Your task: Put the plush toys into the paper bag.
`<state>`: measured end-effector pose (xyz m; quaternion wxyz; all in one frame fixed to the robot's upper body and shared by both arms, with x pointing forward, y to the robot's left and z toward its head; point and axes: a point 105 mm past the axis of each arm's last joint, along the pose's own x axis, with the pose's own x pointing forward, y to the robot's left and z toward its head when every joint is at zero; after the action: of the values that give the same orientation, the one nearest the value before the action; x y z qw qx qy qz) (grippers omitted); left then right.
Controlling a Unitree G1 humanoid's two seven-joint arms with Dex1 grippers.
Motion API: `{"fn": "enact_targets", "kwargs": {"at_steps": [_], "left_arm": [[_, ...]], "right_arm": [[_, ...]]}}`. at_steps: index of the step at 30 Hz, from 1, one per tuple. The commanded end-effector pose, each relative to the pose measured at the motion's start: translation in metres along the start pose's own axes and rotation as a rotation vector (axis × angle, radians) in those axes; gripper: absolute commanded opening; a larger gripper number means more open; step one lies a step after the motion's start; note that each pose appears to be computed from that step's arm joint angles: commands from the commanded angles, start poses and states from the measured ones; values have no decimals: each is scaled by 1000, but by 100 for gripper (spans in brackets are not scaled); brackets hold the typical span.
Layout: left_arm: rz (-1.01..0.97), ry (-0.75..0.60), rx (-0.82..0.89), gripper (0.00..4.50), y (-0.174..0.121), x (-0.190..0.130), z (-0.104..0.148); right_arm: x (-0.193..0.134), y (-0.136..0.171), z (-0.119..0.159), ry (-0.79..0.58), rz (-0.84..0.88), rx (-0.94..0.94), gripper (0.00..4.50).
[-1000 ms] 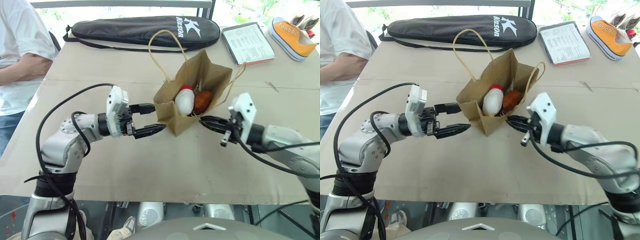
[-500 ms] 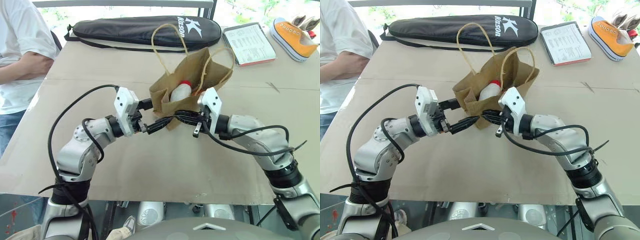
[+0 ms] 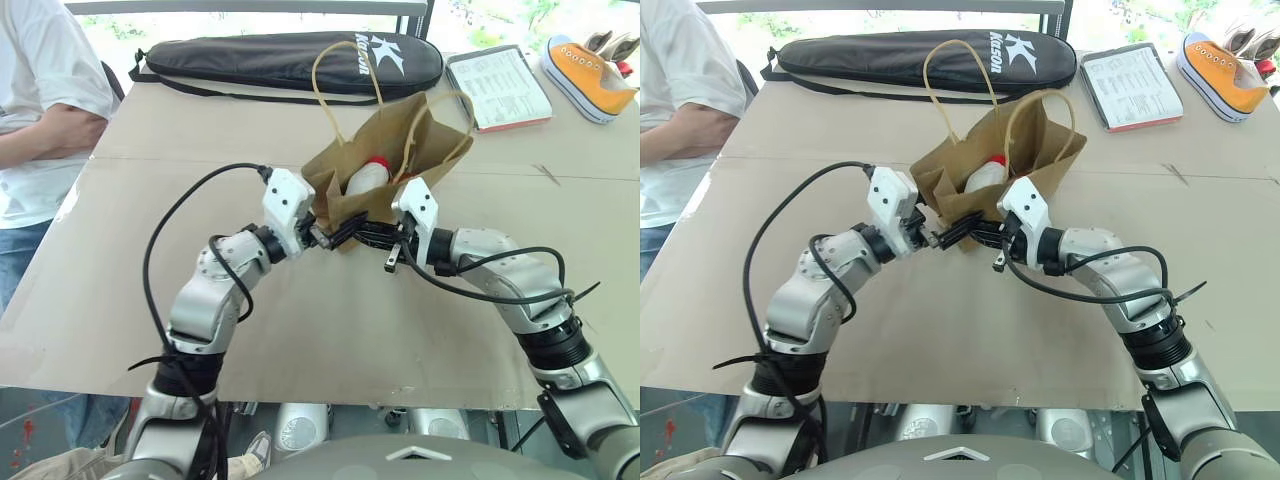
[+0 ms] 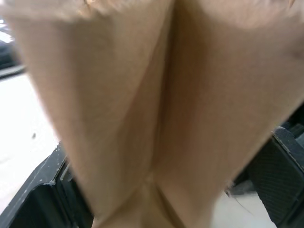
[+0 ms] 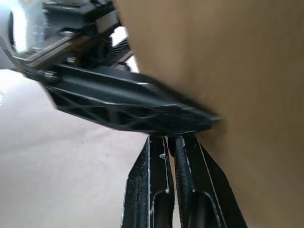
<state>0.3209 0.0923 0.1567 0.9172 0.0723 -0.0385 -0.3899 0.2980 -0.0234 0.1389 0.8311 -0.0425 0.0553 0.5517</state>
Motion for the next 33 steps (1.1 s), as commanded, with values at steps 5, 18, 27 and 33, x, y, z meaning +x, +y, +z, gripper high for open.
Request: {"fn": "enact_targets", "kwargs": {"at_steps": [5,18,27,33], "left_arm": [[32,-44,70,274,4,12,0],[-338,-149,-18,0,3,-18,27],[-737,33,262,0,33,-49,24],[-827,80,281,0,38,-42,15]], "right_arm": [[-13,4,15,-66,-17,-29,0],[-72,23,23,-58,-75,-17,41],[-173,38,26,101,-252,-144,411],[-194,37,30,114,-370,-275,411]]}}
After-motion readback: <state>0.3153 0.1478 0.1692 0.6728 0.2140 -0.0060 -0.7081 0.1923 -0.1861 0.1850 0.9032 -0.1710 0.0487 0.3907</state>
